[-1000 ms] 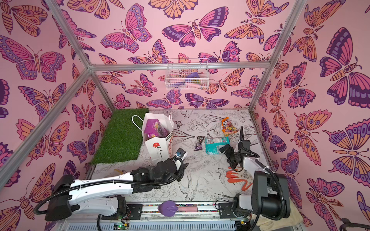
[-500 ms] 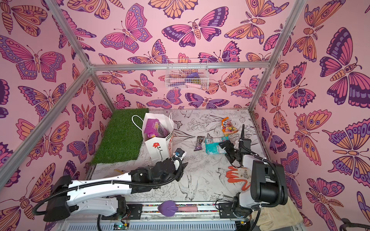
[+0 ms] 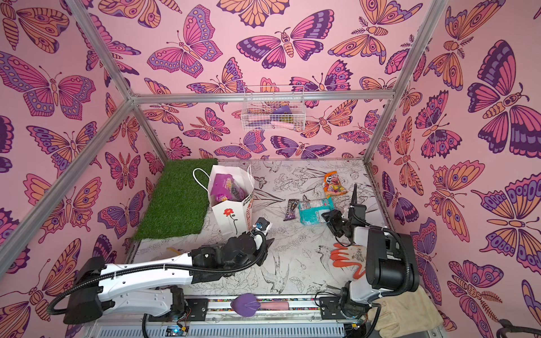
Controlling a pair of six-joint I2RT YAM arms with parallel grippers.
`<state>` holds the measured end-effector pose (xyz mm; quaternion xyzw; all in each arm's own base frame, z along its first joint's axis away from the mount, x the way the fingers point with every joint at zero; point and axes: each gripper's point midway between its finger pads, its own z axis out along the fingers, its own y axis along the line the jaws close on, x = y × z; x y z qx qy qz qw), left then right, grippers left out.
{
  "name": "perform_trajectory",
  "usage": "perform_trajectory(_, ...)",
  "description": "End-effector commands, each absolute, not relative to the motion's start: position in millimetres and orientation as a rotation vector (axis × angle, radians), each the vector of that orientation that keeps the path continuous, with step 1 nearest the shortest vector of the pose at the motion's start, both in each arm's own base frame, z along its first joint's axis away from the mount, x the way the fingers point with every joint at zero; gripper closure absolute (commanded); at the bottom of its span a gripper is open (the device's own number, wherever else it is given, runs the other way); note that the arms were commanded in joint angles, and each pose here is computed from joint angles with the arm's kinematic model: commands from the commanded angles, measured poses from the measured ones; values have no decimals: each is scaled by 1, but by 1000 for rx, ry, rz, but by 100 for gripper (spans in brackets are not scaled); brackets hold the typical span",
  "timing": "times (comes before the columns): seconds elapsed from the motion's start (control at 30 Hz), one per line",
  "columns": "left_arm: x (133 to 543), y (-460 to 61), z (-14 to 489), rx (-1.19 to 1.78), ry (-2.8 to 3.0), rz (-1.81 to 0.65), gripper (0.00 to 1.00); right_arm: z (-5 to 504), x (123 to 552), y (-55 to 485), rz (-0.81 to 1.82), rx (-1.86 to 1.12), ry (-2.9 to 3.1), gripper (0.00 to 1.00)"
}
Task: Place the snacks into the paper bag
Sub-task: Pick up the snack from the middle-right of the table.
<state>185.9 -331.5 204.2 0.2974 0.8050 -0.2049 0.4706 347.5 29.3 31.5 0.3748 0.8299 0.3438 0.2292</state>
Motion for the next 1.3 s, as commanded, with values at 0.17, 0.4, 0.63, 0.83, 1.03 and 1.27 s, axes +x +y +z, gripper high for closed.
perform_trajectory(0.17,184,-321,207,679,1964,-517,65,2,329,28,899,1142,2361,84)
perform_trajectory(0.4,184,-317,207,671,1961,-510,66,3,325,35,958,1135,2363,100)
perform_trajectory(0.63,185,-319,205,679,1965,-500,66,27,320,35,946,1063,2330,100)
perform_trajectory(0.83,186,-325,203,688,1970,-495,66,59,313,35,932,1008,2287,100)
perform_trajectory(1.03,185,-328,202,700,1972,-498,66,90,304,34,901,945,2234,100)
perform_trajectory(1.27,185,-327,204,692,1969,-499,66,112,296,34,879,890,2189,100)
